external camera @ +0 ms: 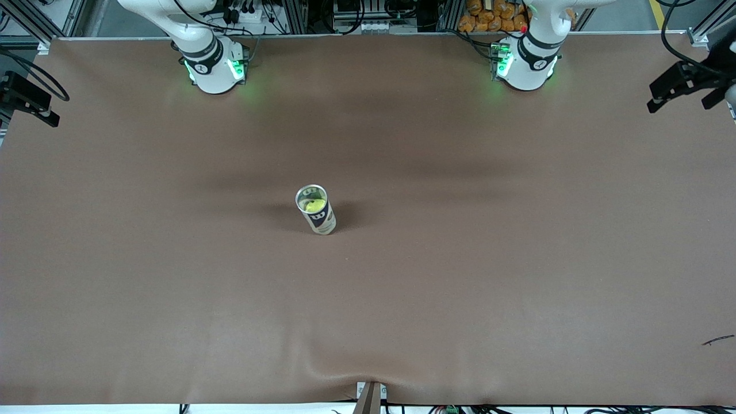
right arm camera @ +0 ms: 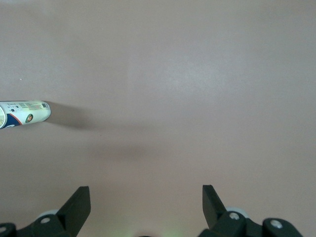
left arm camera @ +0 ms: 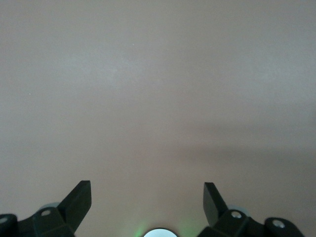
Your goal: Insert tennis ball vertically with right arm
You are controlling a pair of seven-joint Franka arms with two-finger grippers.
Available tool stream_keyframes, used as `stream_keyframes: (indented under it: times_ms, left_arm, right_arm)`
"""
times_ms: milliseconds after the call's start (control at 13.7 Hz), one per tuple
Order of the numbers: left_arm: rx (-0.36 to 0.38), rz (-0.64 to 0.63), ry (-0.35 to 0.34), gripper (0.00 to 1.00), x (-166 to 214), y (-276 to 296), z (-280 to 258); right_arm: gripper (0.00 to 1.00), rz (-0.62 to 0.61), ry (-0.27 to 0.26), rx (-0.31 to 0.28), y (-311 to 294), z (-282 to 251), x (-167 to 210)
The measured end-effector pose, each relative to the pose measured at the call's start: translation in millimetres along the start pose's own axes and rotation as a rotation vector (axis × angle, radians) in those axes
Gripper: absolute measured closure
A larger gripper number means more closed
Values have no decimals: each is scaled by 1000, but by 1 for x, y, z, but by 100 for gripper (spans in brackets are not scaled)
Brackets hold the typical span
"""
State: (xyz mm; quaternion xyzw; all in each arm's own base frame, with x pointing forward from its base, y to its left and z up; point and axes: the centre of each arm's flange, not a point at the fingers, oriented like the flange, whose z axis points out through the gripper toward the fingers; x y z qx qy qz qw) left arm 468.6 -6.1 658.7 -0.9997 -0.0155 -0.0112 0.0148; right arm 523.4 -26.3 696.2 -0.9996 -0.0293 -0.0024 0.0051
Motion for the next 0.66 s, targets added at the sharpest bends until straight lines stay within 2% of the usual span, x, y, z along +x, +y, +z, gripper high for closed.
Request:
stream_keyframes:
  times_ms: [659]
  left_arm:
    - [-6, -31, 14, 0, -12, 23, -7]
  right_arm:
    - [0, 1, 0, 0, 1, 0, 0]
